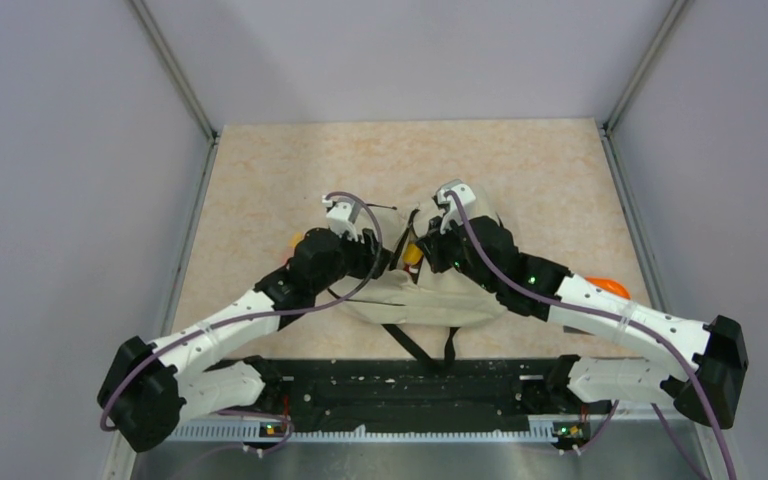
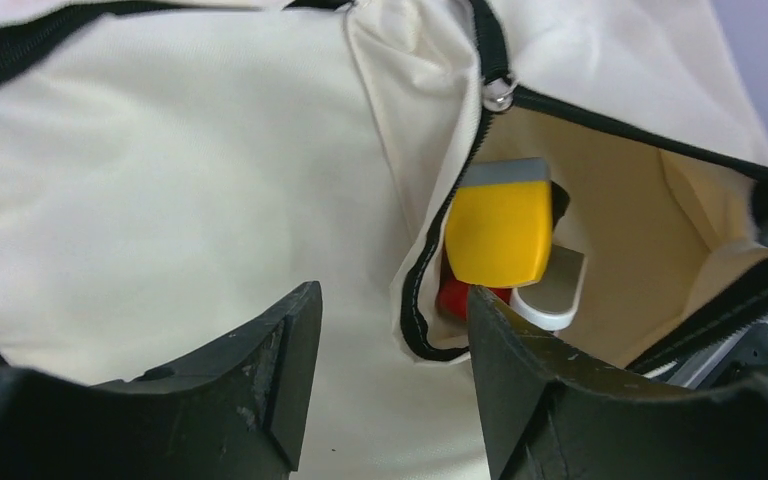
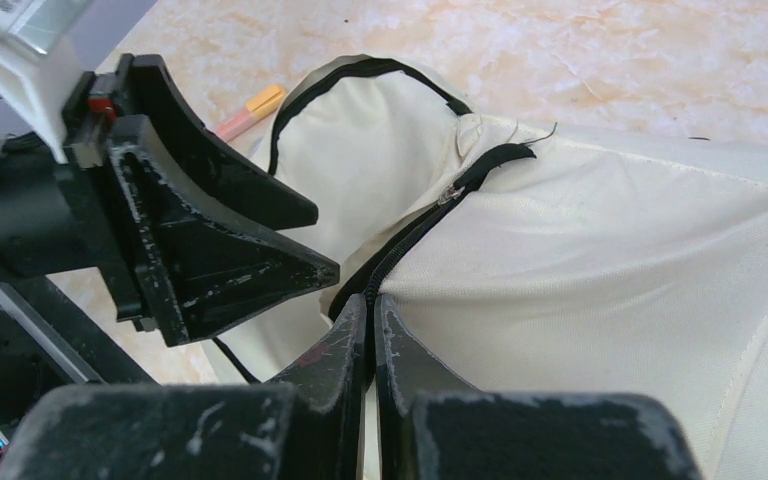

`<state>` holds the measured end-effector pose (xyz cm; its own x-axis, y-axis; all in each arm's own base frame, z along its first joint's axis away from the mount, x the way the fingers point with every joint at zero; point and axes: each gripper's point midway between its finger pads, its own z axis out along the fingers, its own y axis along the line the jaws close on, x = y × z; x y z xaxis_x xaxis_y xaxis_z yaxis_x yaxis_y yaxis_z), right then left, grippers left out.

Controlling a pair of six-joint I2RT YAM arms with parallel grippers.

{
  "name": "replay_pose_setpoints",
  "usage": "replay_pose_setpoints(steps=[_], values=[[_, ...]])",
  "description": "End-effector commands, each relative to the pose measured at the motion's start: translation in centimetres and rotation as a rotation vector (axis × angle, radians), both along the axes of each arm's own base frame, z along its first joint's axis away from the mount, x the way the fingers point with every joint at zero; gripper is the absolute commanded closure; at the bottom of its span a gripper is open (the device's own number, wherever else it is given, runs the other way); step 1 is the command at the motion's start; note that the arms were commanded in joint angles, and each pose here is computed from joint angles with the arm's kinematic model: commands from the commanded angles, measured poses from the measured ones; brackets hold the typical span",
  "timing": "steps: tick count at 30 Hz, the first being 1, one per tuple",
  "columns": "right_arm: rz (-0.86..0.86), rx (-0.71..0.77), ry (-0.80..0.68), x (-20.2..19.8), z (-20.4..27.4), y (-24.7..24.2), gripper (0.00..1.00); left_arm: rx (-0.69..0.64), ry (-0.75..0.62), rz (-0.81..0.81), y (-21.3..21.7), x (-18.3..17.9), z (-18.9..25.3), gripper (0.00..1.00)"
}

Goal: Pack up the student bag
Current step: Adjust the student bag at the center of the board.

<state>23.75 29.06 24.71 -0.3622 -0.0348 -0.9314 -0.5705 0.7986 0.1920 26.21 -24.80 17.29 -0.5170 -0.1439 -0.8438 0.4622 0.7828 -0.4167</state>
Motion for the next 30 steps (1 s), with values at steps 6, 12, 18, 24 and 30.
replay_pose_setpoints(steps=[6, 12, 18, 24, 30], values=[[0.001, 0.184, -0.106, 0.2, 5.9, 0.6, 1.0, -0.075, 0.142, -0.04, -2.8, 0.1, -2.0, 0.42], [-0.023, 0.169, -0.109, 0.3, 5.5, 0.0, 1.0, -0.132, 0.162, -0.131, -4.6, -0.7, -0.3, 0.91], [-0.107, 0.088, -0.102, 1.2, 3.4, -1.5, 1.0, -0.281, -0.051, -0.167, -3.9, -1.6, 10.1, 1.0], [-0.121, 0.069, -0.104, 1.6, 2.9, -1.6, 1.0, -0.259, 0.005, -0.176, -4.3, -1.7, 8.2, 1.0], [-0.111, 0.069, -0.103, 1.5, 3.0, -1.4, 1.0, -0.171, 0.036, -0.065, -3.0, -0.2, 6.0, 1.0]])
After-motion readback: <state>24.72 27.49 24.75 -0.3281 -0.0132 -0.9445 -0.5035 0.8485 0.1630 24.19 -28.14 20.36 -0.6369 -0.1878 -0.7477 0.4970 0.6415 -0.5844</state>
